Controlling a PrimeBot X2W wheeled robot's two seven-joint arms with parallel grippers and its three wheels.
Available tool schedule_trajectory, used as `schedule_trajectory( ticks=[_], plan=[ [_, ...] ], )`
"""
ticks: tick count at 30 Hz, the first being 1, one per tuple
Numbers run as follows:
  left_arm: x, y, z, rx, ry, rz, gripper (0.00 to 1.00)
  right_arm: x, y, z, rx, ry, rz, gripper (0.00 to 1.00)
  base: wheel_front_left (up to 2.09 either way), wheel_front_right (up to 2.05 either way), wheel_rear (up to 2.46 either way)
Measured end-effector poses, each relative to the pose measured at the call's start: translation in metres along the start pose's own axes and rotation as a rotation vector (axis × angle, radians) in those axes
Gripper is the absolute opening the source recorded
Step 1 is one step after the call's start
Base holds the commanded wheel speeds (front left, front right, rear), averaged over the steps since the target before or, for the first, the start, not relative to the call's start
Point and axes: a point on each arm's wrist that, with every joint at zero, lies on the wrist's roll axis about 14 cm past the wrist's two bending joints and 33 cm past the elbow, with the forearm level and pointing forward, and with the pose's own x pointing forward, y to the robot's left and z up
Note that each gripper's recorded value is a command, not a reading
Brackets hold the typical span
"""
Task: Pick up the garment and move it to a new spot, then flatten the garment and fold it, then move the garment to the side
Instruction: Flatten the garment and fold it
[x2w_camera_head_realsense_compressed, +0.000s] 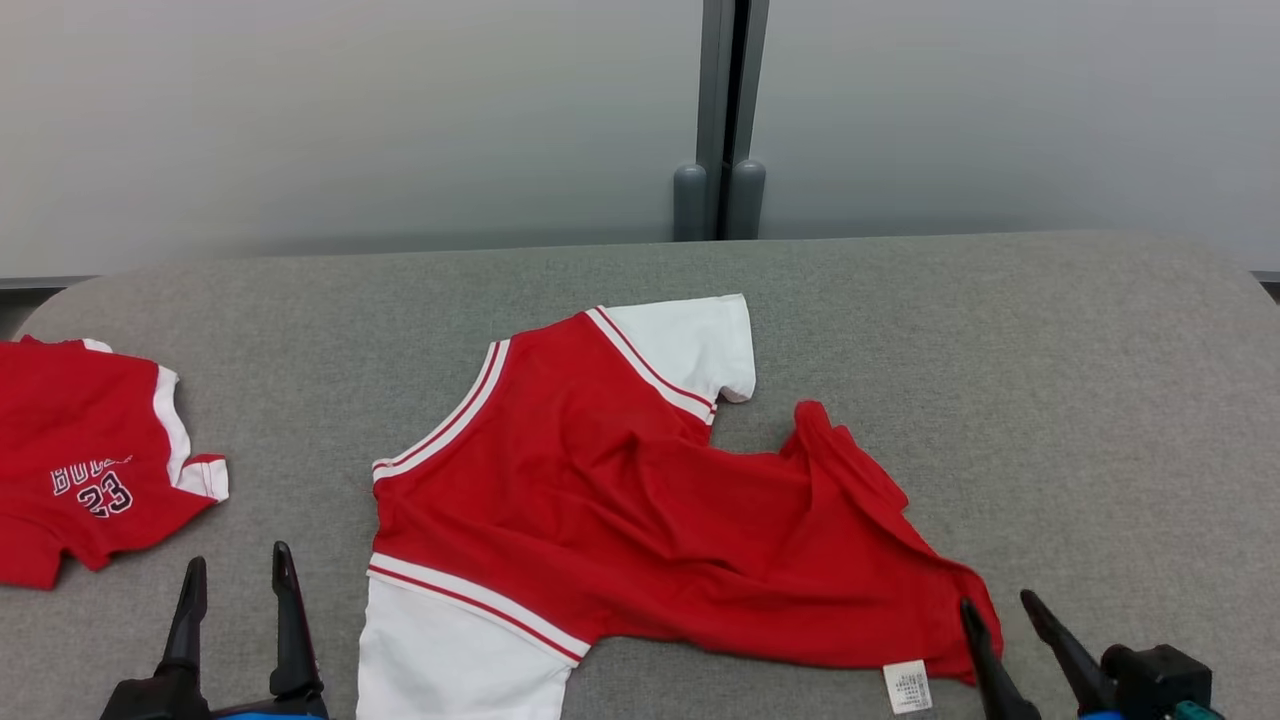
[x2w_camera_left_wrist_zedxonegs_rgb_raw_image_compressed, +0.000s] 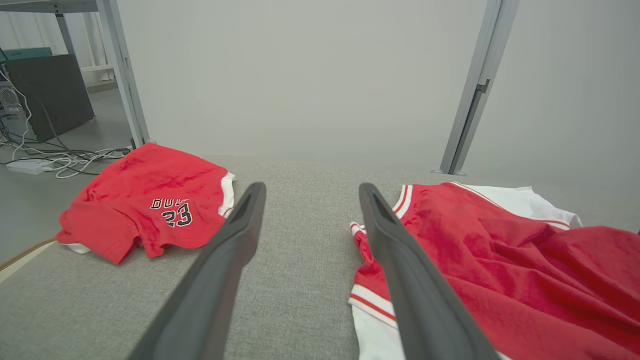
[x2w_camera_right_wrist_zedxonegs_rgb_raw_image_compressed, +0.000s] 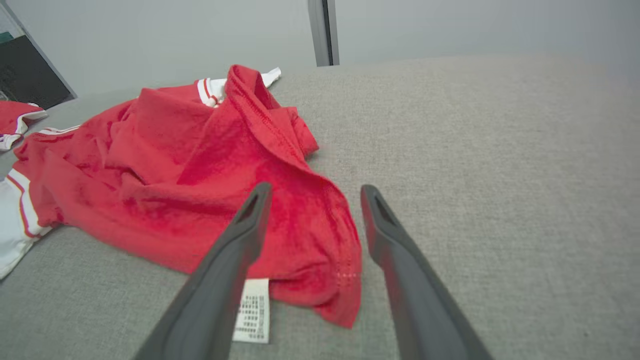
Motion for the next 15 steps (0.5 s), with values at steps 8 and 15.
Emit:
schedule_trajectory(
  ticks=[8,15],
  plan=[
    [-0.004,0.002,0.0,0.025,0.0,0.001,1.0,0.011,0.005,0.062,-0.036,-0.202,-0.01,1.0,0.0,0.0,0.0],
    [-0.012,0.004,-0.006,0.079,0.021,-0.005,1.0,0.016,0.029,0.068,-0.07,-0.223,0.038,1.0,0.0,0.0,0.0]
  ],
)
